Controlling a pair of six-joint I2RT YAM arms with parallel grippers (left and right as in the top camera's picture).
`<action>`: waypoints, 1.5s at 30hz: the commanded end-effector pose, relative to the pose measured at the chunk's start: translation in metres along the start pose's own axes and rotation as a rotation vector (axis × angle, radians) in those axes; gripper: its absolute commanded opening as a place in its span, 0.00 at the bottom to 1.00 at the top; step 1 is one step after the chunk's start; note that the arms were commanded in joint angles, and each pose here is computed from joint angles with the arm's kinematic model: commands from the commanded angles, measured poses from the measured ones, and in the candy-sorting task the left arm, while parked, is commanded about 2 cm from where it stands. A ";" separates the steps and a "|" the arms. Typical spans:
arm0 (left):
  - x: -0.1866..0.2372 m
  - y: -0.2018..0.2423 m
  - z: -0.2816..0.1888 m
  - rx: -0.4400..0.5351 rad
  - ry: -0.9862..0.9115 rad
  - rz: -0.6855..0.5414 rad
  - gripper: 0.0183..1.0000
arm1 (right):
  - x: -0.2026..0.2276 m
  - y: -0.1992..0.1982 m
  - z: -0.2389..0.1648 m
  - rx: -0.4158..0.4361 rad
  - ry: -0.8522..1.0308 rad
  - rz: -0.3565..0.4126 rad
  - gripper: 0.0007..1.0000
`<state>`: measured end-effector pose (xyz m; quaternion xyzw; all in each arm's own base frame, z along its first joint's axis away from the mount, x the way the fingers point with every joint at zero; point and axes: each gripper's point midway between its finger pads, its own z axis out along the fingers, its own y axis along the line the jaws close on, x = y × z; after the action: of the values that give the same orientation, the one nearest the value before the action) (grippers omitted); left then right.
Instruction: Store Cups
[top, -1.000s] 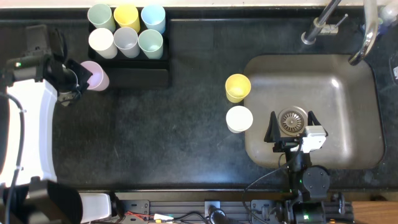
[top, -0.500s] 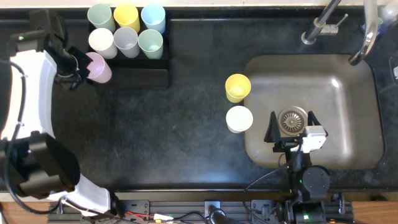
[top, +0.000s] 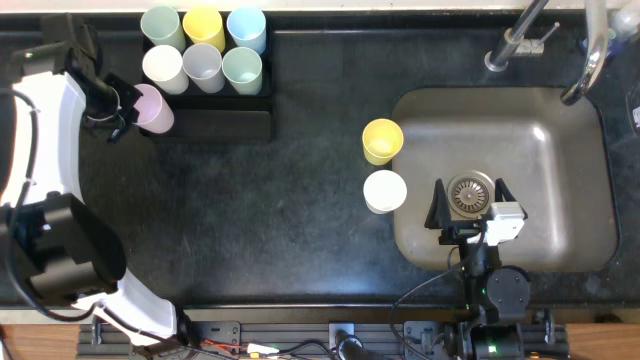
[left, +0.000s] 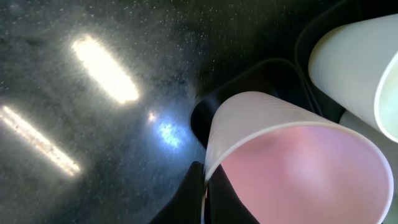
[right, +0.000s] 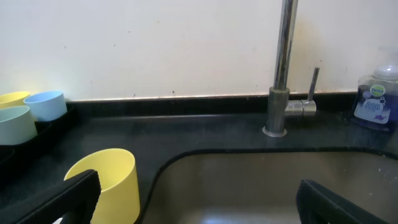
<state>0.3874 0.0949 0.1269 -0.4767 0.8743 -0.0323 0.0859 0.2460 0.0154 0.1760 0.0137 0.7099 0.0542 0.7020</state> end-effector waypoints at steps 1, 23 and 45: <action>-0.004 -0.006 0.008 0.003 0.009 0.016 0.02 | 0.004 0.002 0.000 -0.012 0.002 0.008 1.00; -0.014 -0.018 0.024 0.023 -0.019 0.026 0.02 | 0.004 0.002 0.000 -0.012 0.002 0.008 1.00; -0.010 -0.023 0.041 0.003 -0.005 0.043 0.73 | 0.004 0.002 0.000 -0.012 0.002 0.008 1.00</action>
<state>0.4107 0.0951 0.0946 -0.4670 0.8796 -0.0289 0.0858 0.2460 0.0154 0.1761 0.0136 0.7098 0.0544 0.7022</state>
